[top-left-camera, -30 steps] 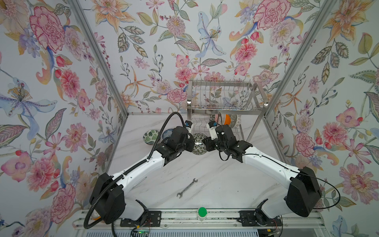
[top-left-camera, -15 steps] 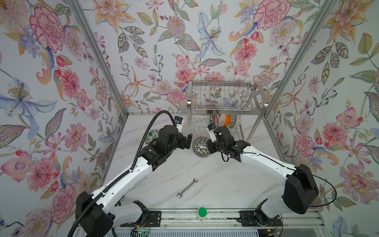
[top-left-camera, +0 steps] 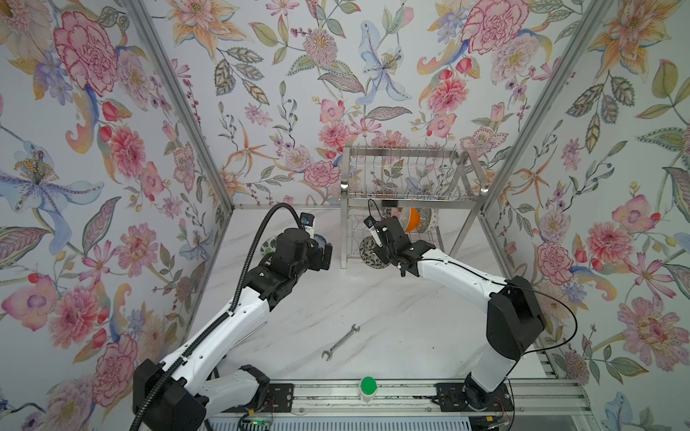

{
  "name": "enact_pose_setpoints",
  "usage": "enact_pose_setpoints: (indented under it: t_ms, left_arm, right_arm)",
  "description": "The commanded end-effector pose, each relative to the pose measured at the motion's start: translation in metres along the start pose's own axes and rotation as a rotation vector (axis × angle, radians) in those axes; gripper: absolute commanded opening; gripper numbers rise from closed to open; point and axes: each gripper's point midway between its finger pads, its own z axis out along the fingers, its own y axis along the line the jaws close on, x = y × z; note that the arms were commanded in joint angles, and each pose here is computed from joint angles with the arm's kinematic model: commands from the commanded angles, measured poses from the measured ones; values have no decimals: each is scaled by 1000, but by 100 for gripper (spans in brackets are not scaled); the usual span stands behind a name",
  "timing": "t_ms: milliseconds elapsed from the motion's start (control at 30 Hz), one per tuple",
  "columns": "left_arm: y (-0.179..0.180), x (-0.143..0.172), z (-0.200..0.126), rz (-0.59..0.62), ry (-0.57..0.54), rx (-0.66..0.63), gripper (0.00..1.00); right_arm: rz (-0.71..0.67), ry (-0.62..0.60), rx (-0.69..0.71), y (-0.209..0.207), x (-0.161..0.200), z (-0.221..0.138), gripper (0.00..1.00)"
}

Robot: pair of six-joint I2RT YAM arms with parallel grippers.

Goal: Load bowls into a dish rack
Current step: Place the bowl in the dish rack.

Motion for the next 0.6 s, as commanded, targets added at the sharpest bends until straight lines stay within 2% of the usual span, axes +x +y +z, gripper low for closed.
enact_pose_setpoints:
  t_ms: [0, 233, 567]
  left_arm:
    - [7, 8, 1, 16, 22, -23, 99]
    - [8, 8, 3, 17, 26, -22, 99]
    - [12, 8, 0, 16, 26, -31, 99]
  right_arm:
    - [-107, -22, 148, -26, -16, 6, 0]
    - [-192, -20, 235, -36, -30, 23, 0]
    - [-217, -18, 341, -48, -56, 46, 0]
